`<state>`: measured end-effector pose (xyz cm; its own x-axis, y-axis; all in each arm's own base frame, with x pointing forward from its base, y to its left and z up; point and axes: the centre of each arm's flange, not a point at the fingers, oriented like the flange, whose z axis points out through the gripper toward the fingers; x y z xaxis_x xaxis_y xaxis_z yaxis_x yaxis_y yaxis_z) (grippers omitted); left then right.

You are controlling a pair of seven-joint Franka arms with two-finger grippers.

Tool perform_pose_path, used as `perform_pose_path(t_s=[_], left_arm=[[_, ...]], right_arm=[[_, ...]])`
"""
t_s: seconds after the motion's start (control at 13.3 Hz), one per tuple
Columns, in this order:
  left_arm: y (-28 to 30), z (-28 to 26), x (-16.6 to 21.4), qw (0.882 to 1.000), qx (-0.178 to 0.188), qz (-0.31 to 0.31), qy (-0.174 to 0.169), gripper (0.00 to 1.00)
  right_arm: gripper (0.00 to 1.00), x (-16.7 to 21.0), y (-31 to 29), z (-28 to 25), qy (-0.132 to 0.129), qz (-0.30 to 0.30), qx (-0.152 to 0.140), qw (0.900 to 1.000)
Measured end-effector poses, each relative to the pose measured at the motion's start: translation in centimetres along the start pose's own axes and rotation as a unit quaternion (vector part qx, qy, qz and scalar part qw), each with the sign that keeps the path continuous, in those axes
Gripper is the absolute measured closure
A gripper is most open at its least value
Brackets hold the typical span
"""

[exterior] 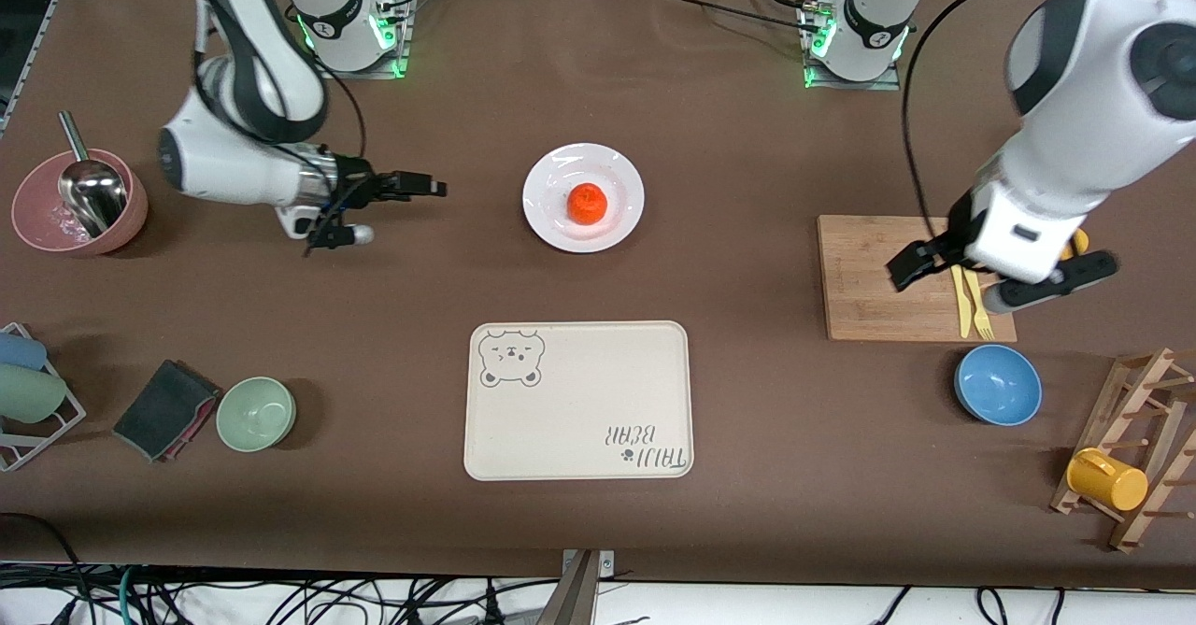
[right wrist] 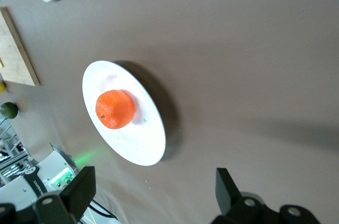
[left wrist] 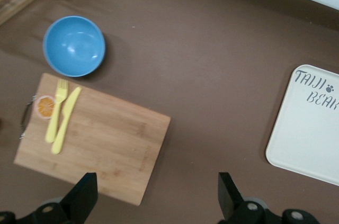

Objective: Place orange and plate with both arms
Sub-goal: 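Grasp the white plate rim with the right gripper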

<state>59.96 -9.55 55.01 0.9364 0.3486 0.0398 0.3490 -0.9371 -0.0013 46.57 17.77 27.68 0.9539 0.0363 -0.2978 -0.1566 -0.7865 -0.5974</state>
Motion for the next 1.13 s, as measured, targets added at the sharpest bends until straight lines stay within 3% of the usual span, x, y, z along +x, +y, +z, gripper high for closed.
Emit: perform_pose_path(t_s=[0.3, 0.83, 1.13], left_arm=[[-5.3, -5.1, -1.5, 0.999, -0.014, -0.022, -0.037, 0.0], [-7.7, -8.0, -1.1, 0.998, -0.025, -0.031, -0.049, 0.0], [-9.8, -8.1, -0.3, 0.997, -0.025, -0.046, -0.049, 0.0]], right_arm=[[0.0, 1.3, 2.6, 6.7, 0.029, -0.055, 0.074, 0.995], [0.0, -0.4, 2.5, 15.4, 0.068, -0.083, 0.109, 0.988], [0.02, -0.8, 2.9, 17.3, 0.071, -0.119, 0.091, 0.986]])
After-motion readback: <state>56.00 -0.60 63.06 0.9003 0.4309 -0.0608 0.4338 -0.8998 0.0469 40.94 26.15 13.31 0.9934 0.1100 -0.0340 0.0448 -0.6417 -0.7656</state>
